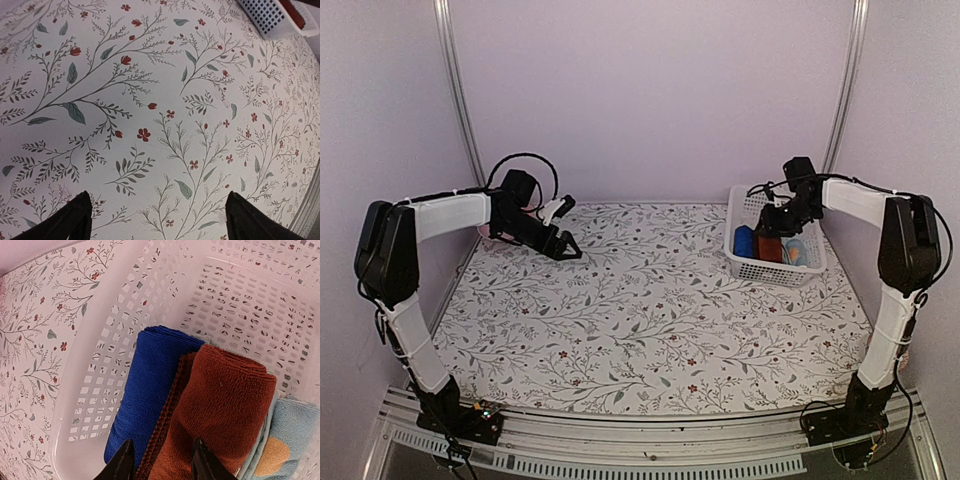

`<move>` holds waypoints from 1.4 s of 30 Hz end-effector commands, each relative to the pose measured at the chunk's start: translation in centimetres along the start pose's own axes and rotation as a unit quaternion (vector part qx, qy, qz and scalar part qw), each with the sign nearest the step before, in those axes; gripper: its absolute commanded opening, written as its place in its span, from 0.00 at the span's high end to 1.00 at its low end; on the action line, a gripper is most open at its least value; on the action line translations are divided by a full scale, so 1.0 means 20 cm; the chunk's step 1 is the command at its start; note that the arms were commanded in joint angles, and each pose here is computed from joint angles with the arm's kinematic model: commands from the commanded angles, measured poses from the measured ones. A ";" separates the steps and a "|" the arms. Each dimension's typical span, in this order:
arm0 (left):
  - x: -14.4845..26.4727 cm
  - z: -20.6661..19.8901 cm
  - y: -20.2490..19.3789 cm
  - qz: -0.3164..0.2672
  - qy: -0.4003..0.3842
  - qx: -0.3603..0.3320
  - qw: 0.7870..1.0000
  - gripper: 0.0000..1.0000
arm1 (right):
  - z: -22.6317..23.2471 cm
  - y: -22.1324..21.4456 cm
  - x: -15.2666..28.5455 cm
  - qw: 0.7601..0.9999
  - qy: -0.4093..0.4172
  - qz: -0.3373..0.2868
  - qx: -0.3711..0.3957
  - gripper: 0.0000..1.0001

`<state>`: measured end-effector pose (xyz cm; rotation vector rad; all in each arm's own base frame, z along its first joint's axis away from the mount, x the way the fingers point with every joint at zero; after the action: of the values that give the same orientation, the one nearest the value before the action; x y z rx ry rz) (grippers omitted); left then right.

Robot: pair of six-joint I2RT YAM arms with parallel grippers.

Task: Roll the towels
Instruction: Place the towel in the storage box, then reset both arms

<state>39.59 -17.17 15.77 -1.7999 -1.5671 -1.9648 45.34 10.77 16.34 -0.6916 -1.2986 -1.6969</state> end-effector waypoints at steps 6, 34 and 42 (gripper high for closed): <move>0.02 0.00 0.02 -0.004 -0.001 -0.005 1.000 0.07 | 0.01 -0.01 0.08 1.000 -0.012 -0.008 0.001 0.59; 0.83 0.24 -0.23 -0.171 0.265 -0.038 0.948 0.03 | 0.08 -0.46 0.97 0.953 0.021 -0.294 0.065 0.01; 1.01 -0.03 -0.46 -0.221 0.327 -0.106 0.913 0.03 | 0.10 -0.66 1.06 0.949 0.075 -0.302 0.060 0.01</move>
<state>27.72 -1.96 25.43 -0.7107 -1.6849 -2.5569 25.05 6.58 28.94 -0.1534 -1.6634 -2.0798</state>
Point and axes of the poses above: each gripper's point midway between its finger pads, its own x axis back along the fingers, its own z axis along the line the jaws close on, y = z × x, the point moved 5 cm from there along x, back along the fingers, and after that the axes turned 7 degrees about -x, right-handed, at the moved point
